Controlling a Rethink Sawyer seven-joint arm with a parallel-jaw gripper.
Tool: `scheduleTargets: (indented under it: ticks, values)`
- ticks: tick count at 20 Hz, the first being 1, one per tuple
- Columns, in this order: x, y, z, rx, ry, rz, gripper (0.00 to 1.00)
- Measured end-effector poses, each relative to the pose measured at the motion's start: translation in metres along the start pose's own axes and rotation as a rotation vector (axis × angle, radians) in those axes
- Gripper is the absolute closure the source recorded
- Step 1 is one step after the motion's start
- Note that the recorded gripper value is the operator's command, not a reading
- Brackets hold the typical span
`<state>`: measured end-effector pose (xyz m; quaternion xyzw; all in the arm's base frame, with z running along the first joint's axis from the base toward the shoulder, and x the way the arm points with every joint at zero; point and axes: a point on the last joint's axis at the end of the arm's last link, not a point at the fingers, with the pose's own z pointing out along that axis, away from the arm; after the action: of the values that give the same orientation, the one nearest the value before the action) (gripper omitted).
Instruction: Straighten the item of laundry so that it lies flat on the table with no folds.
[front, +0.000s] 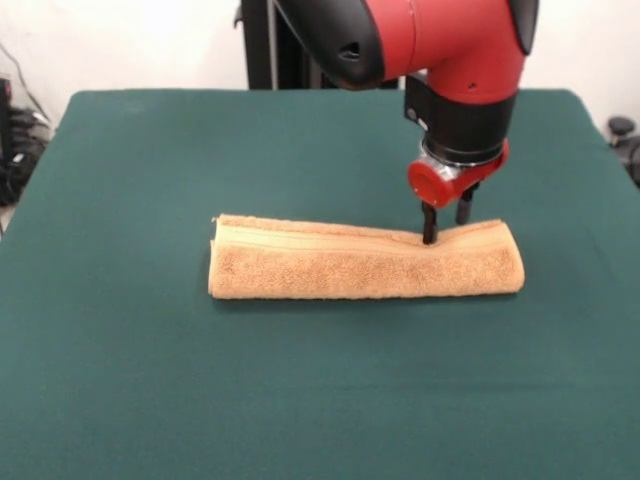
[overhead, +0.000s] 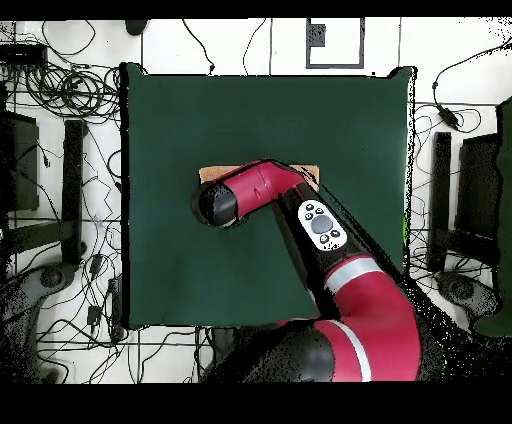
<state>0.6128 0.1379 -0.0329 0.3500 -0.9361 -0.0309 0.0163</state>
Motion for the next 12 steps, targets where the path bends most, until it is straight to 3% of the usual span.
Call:
scheduleTargets:
  ticks: [12]
  values:
    - [0.0004,-0.0015,-0.0004,-0.006,-0.008,0.039,0.00]
